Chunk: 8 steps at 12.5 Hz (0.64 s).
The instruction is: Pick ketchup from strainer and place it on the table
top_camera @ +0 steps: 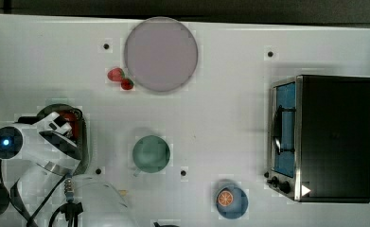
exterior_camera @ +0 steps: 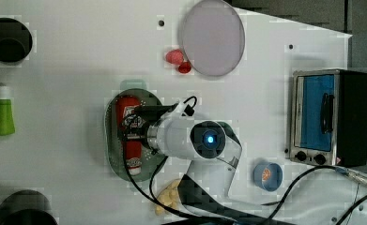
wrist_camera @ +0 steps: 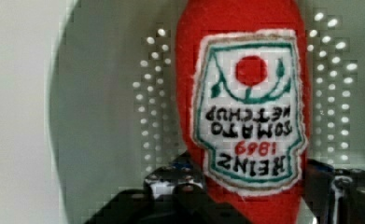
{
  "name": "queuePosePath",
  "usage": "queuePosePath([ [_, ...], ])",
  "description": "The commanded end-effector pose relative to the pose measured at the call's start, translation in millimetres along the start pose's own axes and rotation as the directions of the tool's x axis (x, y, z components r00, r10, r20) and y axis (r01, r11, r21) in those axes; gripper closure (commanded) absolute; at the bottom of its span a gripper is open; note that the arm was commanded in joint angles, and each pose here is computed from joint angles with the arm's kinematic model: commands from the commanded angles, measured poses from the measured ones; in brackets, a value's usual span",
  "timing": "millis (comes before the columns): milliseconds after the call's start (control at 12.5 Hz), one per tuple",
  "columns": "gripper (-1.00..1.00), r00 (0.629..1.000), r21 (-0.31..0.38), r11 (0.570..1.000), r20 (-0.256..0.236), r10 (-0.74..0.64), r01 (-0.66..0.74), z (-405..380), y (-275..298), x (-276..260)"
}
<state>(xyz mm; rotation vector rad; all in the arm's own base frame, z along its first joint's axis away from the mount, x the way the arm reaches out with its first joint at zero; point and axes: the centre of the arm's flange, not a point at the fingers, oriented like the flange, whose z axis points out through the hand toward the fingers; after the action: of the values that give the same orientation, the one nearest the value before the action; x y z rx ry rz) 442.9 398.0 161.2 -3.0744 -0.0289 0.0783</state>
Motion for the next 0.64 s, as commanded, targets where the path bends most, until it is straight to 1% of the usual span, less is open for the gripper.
queuePosePath([
  [80,-0.21,0.999,-0.02,0.999,-0.04,0.025,-0.026,-27.3,-4.9,-0.6],
  [160,-0.21,0.998,-0.017,1.0,-0.063,0.024,-0.025,-45.6,-7.7,-0.1],
  [240,-0.21,0.997,-0.028,0.999,-0.077,0.03,-0.032,-65.7,-9.5,-1.9],
  [320,-0.21,0.994,-0.016,0.998,-0.094,0.054,-0.056,-90.7,-12.8,-0.5],
  [400,-0.21,0.99,0.013,0.995,-0.107,0.096,-0.095,-118.2,-15.5,2.4],
  [560,-0.21,0.979,0.049,0.983,-0.09,0.18,-0.176,-163.8,-19.2,-1.7],
  [640,-0.21,0.977,0.04,0.98,-0.081,0.197,-0.195,-182.0,-18.4,-3.9],
])
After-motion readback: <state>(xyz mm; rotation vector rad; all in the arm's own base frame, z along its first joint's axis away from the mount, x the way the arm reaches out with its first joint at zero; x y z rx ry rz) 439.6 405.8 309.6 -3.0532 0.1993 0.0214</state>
